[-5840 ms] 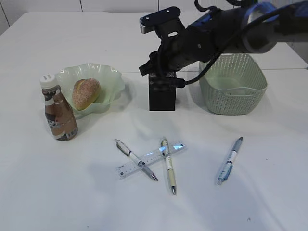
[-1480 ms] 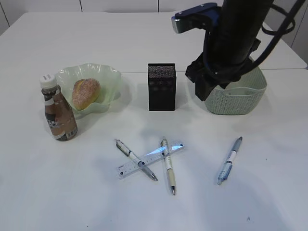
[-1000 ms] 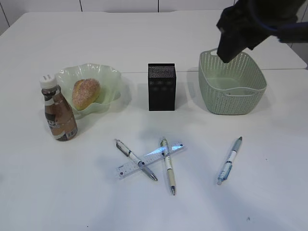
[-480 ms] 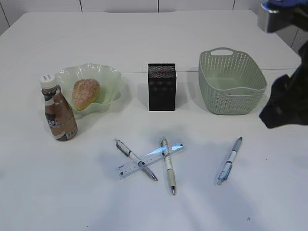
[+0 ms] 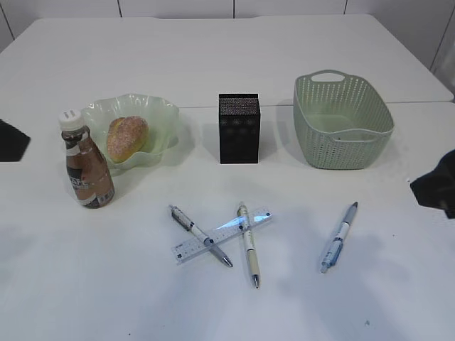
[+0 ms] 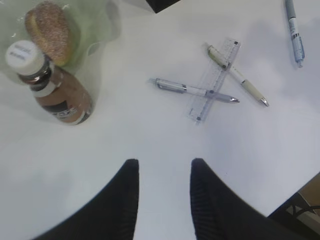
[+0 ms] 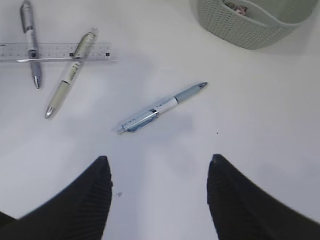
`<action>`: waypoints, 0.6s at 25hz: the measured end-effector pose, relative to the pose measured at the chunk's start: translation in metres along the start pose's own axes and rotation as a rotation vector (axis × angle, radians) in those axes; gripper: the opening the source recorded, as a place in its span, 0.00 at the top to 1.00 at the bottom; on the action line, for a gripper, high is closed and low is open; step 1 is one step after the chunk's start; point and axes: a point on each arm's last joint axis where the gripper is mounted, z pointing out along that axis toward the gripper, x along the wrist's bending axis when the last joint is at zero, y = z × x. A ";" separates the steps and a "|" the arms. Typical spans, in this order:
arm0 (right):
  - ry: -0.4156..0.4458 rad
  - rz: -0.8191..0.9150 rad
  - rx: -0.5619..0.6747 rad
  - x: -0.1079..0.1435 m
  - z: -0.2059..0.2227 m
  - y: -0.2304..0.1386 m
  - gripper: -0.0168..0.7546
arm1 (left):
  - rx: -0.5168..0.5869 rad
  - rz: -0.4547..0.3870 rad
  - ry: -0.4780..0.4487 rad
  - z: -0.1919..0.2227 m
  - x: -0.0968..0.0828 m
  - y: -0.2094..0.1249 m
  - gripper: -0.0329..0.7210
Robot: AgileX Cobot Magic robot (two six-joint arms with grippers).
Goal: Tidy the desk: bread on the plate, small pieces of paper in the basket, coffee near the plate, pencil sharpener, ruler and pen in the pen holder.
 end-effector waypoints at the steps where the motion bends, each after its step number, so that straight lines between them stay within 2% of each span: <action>1: -0.026 0.013 0.001 -0.002 0.003 -0.009 0.36 | 0.007 0.015 -0.013 0.008 -0.002 0.002 0.64; 7: -0.088 0.071 0.001 -0.006 0.009 -0.031 0.36 | 0.022 0.047 -0.095 0.047 -0.011 0.014 0.64; 15: -0.103 0.102 -0.043 -0.007 0.003 -0.053 0.36 | 0.047 0.160 -0.159 0.085 -0.019 0.041 0.64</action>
